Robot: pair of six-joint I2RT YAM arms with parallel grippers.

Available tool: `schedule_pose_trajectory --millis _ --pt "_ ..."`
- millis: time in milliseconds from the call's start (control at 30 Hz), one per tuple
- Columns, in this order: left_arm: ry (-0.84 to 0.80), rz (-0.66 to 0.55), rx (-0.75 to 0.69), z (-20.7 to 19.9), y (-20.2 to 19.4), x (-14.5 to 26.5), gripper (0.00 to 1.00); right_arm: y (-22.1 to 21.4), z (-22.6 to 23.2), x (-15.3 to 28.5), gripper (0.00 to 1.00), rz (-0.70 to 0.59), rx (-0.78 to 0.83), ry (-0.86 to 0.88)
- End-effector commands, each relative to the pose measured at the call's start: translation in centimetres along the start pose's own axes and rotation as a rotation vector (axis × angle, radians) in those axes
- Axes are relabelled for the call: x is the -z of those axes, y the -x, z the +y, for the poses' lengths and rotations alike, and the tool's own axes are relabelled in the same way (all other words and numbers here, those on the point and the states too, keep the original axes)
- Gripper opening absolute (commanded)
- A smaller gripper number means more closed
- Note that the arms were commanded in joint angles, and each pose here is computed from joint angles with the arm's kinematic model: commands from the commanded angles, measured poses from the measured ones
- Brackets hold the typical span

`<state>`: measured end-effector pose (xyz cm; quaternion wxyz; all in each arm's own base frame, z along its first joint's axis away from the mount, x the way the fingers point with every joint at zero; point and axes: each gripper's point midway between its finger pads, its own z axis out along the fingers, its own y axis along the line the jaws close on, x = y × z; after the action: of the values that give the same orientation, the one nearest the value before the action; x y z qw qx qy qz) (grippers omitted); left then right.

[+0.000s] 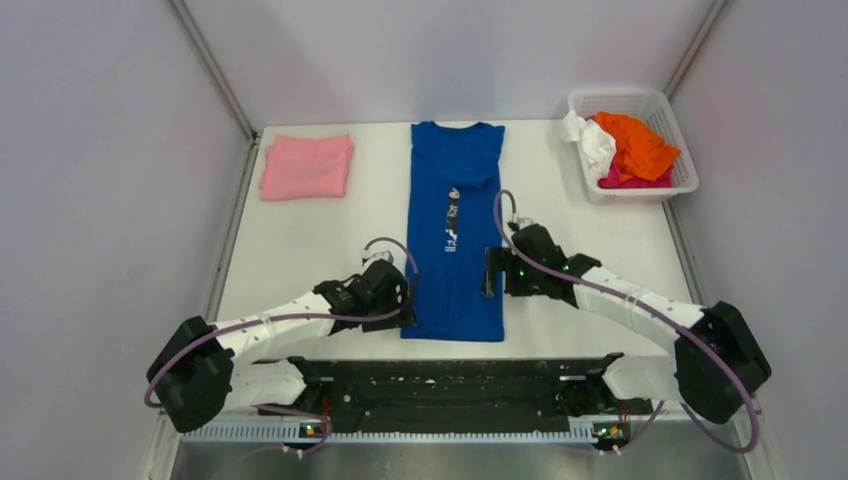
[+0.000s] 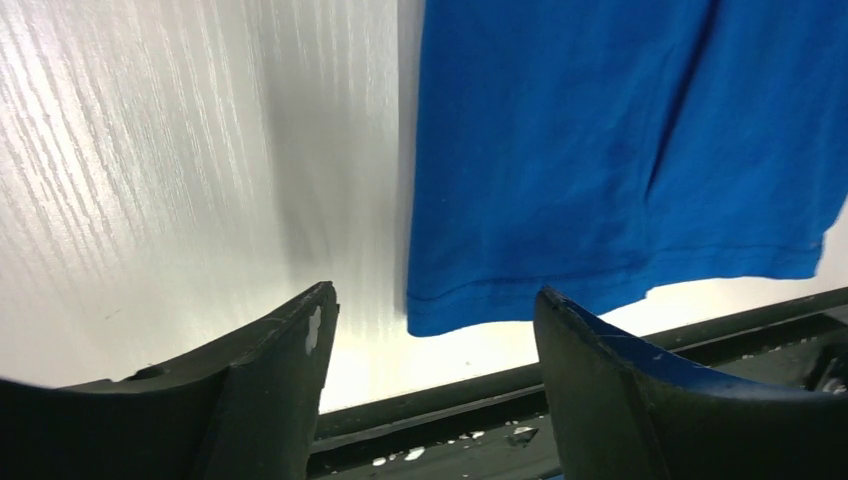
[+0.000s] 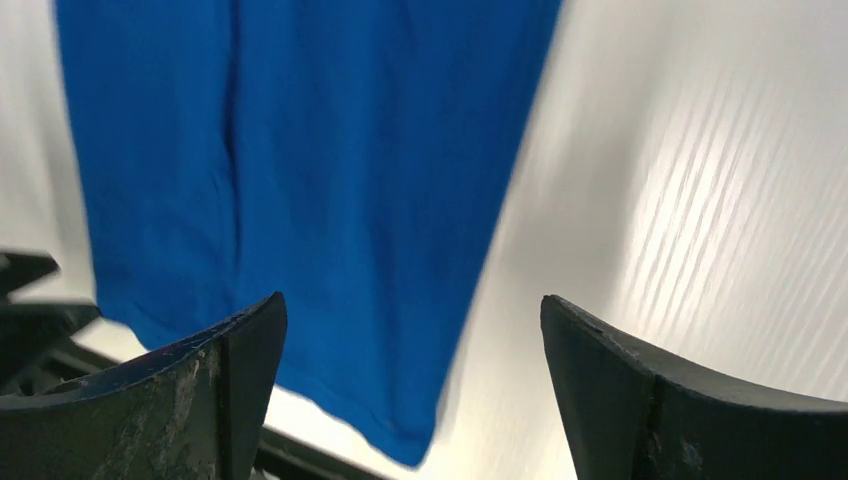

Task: Fold and stack the t-shirts
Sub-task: Grab the bottom of the folded rectangular tshirt with both arms

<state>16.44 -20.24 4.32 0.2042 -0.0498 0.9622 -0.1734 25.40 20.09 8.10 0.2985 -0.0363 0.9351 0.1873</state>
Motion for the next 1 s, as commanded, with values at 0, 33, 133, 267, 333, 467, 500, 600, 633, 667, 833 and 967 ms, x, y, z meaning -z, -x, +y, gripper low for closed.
schedule_pose_trajectory --millis 0,33,133,267,333,467,500,600,633,667,833,967 --pt "-0.038 0.019 0.006 -0.2 -0.7 -0.9 0.73 -2.8 0.1 2.9 0.93 0.012 -0.056 0.023" --pt "-0.045 0.033 0.01 -0.2 -1.0 -1.2 0.69 -3.8 0.2 3.4 0.9 0.036 -0.058 0.047" --pt "-0.038 0.07 0.019 -0.1 -1.8 -2.0 0.57 -6.9 0.1 3.8 0.83 0.107 -0.086 0.084" --pt "-0.055 0.155 0.022 -0.6 -3.2 -2.7 0.42 -9.1 0.8 3.6 0.7 0.147 -0.118 0.135" --pt "-0.037 0.184 0.025 -0.3 -3.8 -3.0 0.32 -9.8 1.1 3.3 0.64 0.161 -0.13 0.155" --pt "0.003 0.2 0.034 0.7 -4.4 -3.3 0.01 -11.5 0.7 2.4 0.57 0.194 -0.153 0.15" --pt "0.008 0.201 0.035 0.8 -4.4 -3.3 0.0 -11.9 0.5 2.1 0.53 0.205 -0.156 0.141" --pt "0.001 0.193 0.032 0.6 -4.2 -3.2 0.0 -12.8 0.3 1.8 0.4 0.238 -0.164 0.133" --pt "0.0 0.193 0.033 0.6 -4.2 -3.1 0.0 -13.1 0.5 1.9 0.33 0.255 -0.169 0.141" --pt "-0.002 0.194 0.035 0.6 -4.2 -3.0 0.0 -13.3 0.6 2.0 0.25 0.264 -0.169 0.148" --pt "-0.039 0.204 0.044 0.4 -4.8 -1.8 0.0 -14.0 1.0 3.0 0.0 0.281 -0.173 0.192" --pt "-0.162 0.177 0.028 -1.1 -4.5 0.2 0.0 -13.7 2.8 4.9 0.0 0.261 -0.192 0.301"
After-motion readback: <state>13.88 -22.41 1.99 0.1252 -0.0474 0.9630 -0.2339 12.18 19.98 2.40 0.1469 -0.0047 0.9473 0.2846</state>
